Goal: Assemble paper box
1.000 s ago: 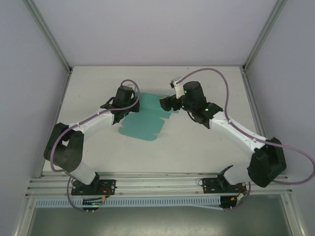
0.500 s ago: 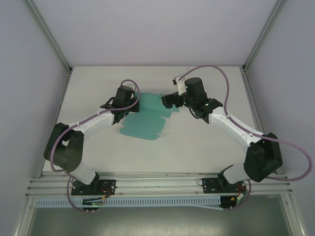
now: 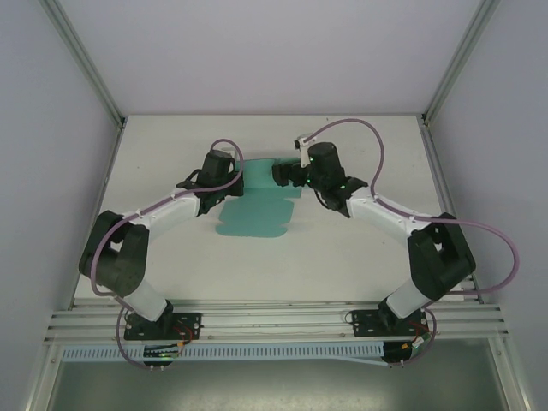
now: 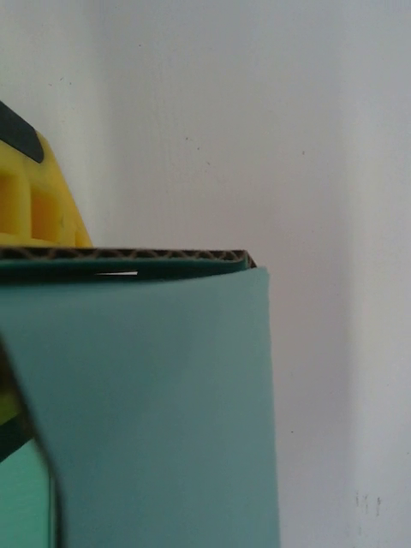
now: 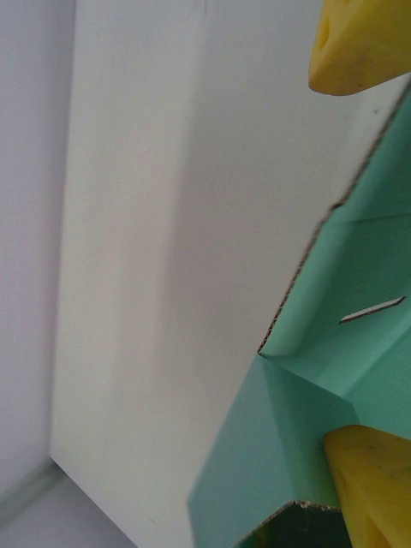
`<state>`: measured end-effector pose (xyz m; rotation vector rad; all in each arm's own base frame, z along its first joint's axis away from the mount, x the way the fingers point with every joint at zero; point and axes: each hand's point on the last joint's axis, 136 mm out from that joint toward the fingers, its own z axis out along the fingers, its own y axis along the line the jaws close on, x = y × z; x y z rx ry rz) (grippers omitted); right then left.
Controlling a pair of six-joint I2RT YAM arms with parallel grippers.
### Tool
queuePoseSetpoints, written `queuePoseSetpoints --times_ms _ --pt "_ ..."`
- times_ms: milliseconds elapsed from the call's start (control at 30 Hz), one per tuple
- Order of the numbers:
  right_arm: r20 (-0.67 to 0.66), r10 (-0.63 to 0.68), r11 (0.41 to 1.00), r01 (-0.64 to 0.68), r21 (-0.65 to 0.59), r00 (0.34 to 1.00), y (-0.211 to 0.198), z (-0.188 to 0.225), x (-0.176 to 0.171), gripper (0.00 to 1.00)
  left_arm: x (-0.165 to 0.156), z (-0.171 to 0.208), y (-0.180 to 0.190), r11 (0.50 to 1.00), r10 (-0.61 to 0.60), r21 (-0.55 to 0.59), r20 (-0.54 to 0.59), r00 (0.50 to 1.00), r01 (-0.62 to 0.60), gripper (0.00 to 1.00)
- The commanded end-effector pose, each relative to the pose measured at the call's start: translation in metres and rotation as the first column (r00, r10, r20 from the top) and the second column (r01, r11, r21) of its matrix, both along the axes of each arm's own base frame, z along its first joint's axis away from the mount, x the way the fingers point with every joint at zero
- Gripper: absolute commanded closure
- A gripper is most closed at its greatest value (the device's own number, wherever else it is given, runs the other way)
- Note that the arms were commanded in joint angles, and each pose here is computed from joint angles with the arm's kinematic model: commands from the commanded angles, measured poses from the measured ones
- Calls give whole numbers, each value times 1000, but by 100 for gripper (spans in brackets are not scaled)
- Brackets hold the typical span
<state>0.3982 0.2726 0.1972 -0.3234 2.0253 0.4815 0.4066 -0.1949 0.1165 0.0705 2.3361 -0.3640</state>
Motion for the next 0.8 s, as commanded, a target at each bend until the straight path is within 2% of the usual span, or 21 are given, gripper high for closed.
queuePoseSetpoints --times_ms 0,100,300,467,600,700,767 --pt "128 -361 924 335 185 924 -29 24 28 1 2 0 -7 1000 -18 -9 -6 1000 18 100" --pt "131 -477 868 442 226 869 -39 26 24 1 2 -1 -2 1000 3 10 -6 1000 -3 100" --pt "202 -542 840 521 151 816 -42 46 9 1 6 -2 -2 1000 23 -3 -7 1000 -23 100" --pt "179 -464 886 460 64 868 -51 42 -14 1 8 -2 0 999 41 3 -10 999 -41 100" --pt "136 -450 887 460 -48 882 -82 22 -43 1 11 6 -2 999 36 -6 17 999 -36 100" --pt "44 -366 922 369 -118 929 -93 -4 -65 1 13 14 -3 1000 28 -14 52 998 -27 100" --pt "-45 -347 932 339 -128 937 -102 -25 -77 1 14 18 -4 1000 20 -22 72 997 -18 100"
